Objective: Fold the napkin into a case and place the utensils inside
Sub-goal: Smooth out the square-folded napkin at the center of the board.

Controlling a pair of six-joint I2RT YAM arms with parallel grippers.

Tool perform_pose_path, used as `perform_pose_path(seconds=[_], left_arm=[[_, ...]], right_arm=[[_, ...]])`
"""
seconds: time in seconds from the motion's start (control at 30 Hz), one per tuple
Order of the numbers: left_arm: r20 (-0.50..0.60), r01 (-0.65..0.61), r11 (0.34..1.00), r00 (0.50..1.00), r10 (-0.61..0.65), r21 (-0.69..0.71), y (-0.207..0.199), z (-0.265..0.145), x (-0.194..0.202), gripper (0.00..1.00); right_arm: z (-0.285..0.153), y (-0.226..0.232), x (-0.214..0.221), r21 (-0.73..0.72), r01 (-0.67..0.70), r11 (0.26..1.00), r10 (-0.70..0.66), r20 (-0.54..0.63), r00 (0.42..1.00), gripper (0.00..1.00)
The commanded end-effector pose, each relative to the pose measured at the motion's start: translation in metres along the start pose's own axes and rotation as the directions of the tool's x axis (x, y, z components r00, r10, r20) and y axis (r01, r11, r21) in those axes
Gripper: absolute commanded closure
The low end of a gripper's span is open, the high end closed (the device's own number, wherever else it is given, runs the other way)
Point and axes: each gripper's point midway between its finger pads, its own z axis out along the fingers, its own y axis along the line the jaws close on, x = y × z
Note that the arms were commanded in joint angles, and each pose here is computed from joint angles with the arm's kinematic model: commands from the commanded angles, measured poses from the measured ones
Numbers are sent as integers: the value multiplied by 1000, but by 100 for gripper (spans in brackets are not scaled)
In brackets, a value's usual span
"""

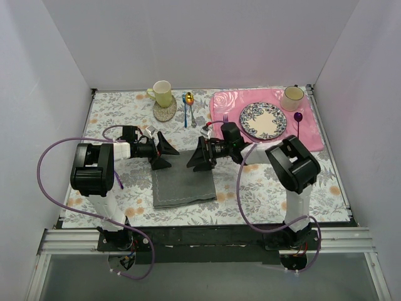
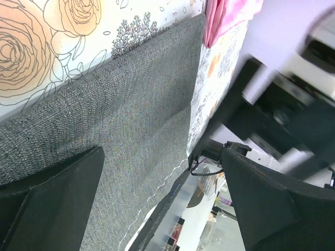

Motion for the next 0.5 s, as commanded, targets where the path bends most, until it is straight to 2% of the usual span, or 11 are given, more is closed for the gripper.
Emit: perform_pose_path(seconds=[0.0, 0.13, 0.47], left_arm=[[53, -22, 995, 998, 27, -102, 22, -3, -9, 2], [53, -29, 995, 998, 34, -100, 22, -3, -10, 2], [55, -42, 992, 997, 49, -118, 25, -3, -12, 2]], right_arm=[[0, 56, 23, -74, 71, 995, -73, -28, 997, 1], [3, 33, 57, -44, 10, 999, -13, -77, 997, 1], [0, -17, 93, 25, -140, 990, 142, -160, 977, 1]])
